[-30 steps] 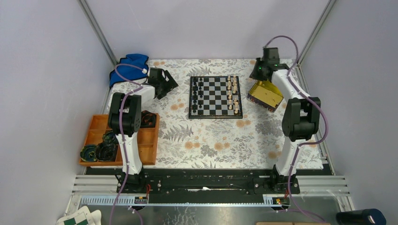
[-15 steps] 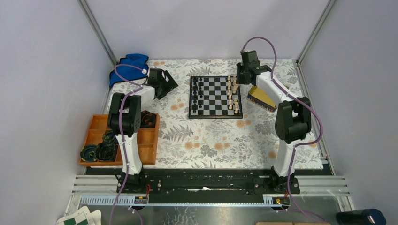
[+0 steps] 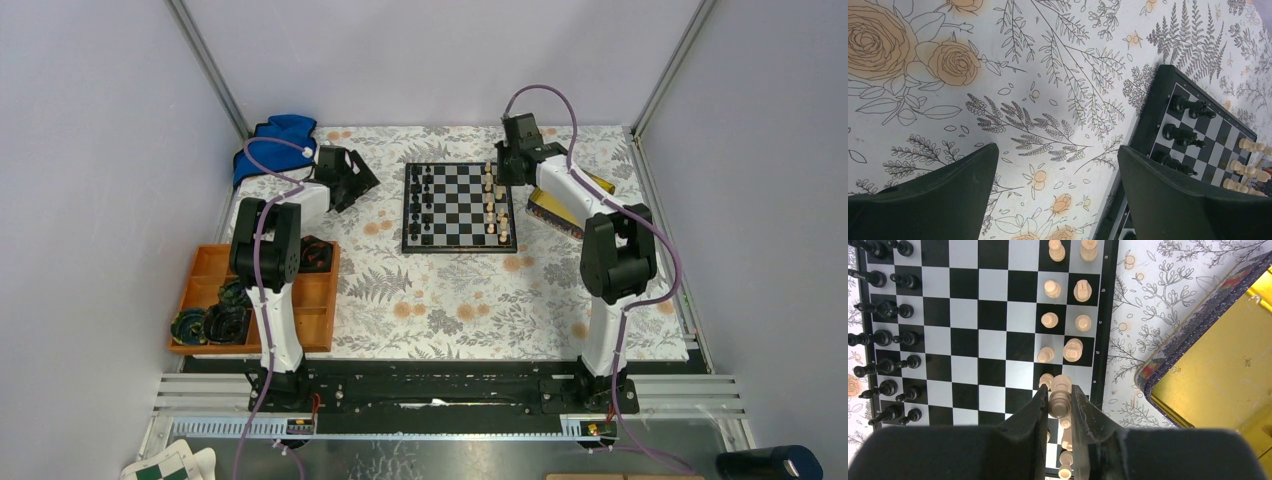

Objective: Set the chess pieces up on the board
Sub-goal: Place the chess piece on the chessboard.

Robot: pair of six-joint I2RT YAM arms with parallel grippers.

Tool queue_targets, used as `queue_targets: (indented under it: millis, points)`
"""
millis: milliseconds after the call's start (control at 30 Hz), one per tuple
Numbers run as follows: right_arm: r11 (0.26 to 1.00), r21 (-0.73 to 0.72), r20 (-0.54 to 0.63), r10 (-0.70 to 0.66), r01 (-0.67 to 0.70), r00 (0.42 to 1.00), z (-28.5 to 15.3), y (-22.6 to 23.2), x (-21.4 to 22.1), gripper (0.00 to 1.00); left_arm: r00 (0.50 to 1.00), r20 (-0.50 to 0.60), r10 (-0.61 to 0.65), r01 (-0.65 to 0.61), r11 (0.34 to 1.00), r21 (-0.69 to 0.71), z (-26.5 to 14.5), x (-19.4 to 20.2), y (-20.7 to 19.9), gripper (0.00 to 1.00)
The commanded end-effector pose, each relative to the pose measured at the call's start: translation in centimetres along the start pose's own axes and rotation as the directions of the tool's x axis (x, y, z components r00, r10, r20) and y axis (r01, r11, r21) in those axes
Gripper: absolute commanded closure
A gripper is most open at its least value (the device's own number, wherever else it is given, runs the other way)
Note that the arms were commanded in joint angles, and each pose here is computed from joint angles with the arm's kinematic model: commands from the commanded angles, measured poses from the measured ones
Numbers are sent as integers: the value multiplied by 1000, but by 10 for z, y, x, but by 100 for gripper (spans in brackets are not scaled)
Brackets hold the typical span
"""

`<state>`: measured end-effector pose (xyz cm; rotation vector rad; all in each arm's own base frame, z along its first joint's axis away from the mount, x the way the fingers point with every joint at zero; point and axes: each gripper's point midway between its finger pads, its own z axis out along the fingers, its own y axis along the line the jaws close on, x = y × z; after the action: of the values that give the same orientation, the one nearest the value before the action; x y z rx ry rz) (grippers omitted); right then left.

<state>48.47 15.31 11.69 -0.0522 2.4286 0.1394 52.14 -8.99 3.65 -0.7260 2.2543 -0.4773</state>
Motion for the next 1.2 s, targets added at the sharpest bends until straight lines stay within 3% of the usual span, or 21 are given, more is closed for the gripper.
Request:
queue_targets:
  millis: [0,1167]
  points:
    - [1000,14,0,-24,24,1000,1,2,1,100,989,-150,-8,-14,990,-142,2,52,46,1]
    - [997,51,-70,-46,50,996,42,-5,31,100,989,-148,14,-36,989,-147,4,52,45,1]
